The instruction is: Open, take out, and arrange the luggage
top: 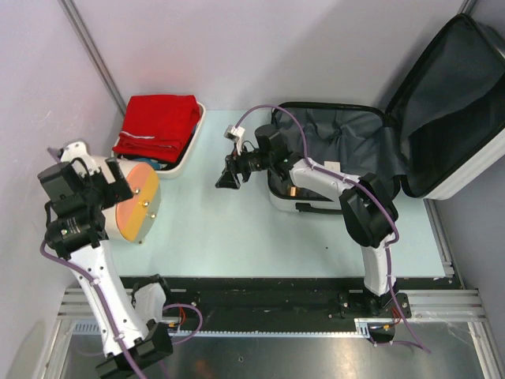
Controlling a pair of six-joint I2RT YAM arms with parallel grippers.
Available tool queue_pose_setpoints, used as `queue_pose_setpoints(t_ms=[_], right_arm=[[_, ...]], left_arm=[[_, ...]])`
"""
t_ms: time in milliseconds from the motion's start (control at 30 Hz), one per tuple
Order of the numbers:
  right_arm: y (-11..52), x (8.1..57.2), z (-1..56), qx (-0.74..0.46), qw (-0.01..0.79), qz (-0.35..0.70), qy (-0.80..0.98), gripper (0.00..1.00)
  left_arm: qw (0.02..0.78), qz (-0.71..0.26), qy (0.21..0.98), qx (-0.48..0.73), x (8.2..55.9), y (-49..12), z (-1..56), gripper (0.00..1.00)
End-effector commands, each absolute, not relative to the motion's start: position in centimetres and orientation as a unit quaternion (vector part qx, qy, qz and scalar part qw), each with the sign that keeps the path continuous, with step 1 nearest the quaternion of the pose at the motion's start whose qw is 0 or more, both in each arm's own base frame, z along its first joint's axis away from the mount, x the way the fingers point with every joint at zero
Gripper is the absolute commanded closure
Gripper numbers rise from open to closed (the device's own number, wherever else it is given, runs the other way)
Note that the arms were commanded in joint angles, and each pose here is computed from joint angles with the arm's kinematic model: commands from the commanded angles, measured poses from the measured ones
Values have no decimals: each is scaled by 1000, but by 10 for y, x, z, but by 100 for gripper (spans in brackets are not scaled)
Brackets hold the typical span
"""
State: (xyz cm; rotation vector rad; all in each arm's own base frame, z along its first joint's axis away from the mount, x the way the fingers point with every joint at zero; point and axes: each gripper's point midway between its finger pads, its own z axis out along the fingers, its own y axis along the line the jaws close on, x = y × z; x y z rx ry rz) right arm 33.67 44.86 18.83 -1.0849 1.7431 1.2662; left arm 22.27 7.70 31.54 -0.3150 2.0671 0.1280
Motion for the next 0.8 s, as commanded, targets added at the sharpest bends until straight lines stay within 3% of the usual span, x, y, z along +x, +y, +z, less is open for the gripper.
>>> queue_pose_setpoints(t_ms=[0, 267, 433, 767], right_arm=[[459, 353, 224, -415, 401, 504, 643, 29], [453, 356, 226, -421, 410, 493, 641, 28], [439, 364, 229, -413, 417, 487, 647, 28], [407, 380, 242, -402, 435, 470, 654, 27]], left_arm=[[423, 68, 850, -306, 188, 105, 273, 3], [352, -38, 859, -371, 196, 89, 214, 4], [438, -102, 827, -336, 239, 86, 245, 4], [488, -185, 815, -252, 260, 58, 265, 5]])
